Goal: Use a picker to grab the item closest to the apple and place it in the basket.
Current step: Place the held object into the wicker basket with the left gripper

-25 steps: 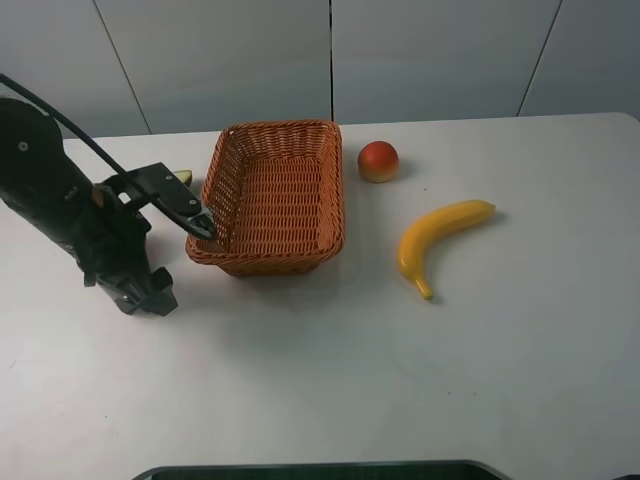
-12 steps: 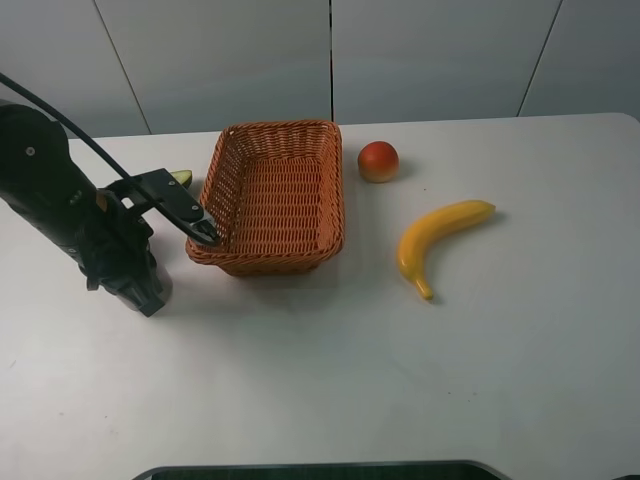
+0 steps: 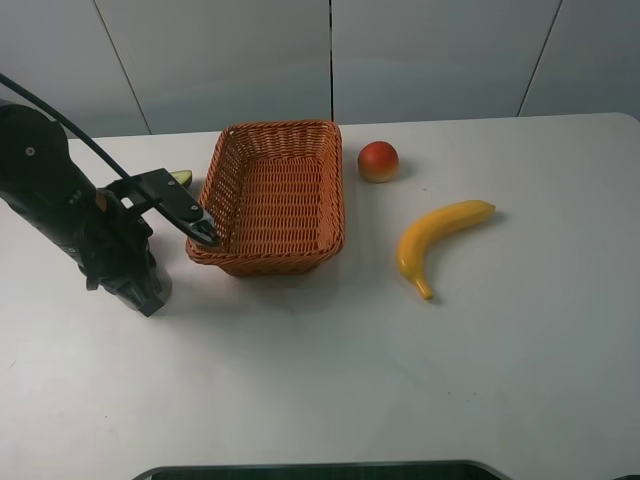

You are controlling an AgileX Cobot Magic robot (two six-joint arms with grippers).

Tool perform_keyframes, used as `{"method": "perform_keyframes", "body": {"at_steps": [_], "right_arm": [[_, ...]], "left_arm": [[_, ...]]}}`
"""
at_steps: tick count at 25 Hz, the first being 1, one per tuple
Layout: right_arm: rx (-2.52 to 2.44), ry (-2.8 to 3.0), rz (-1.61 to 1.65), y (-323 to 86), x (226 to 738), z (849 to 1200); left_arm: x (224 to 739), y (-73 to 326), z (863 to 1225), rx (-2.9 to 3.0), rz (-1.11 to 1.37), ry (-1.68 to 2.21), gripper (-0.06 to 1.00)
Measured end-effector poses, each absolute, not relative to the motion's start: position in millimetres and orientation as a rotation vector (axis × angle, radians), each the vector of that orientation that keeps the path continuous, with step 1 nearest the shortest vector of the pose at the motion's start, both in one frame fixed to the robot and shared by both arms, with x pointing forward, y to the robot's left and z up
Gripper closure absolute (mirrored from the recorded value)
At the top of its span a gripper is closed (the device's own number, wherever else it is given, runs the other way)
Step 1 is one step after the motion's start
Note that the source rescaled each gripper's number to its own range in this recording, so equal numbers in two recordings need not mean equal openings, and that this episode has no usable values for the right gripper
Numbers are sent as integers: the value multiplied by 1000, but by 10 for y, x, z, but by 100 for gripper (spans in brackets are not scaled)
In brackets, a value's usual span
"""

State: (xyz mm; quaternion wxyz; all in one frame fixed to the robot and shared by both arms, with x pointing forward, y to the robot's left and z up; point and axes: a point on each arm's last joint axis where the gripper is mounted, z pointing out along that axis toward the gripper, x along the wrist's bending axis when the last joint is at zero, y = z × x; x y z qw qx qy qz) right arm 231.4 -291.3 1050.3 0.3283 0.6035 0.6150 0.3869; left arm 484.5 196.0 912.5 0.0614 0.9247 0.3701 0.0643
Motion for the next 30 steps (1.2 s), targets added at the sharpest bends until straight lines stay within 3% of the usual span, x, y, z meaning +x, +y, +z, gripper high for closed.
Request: {"method": "perform_keyframes", "body": {"at_steps": [14, 30], "right_arm": [[1580, 1610, 1013, -2913, 2314, 10503], [1580, 1610, 1013, -2913, 2314, 10503]], "left_arm": [[4858, 1950, 9150, 2769, 174, 1192, 94], [4737, 2002, 10127, 2617, 271, 1281, 94]]}}
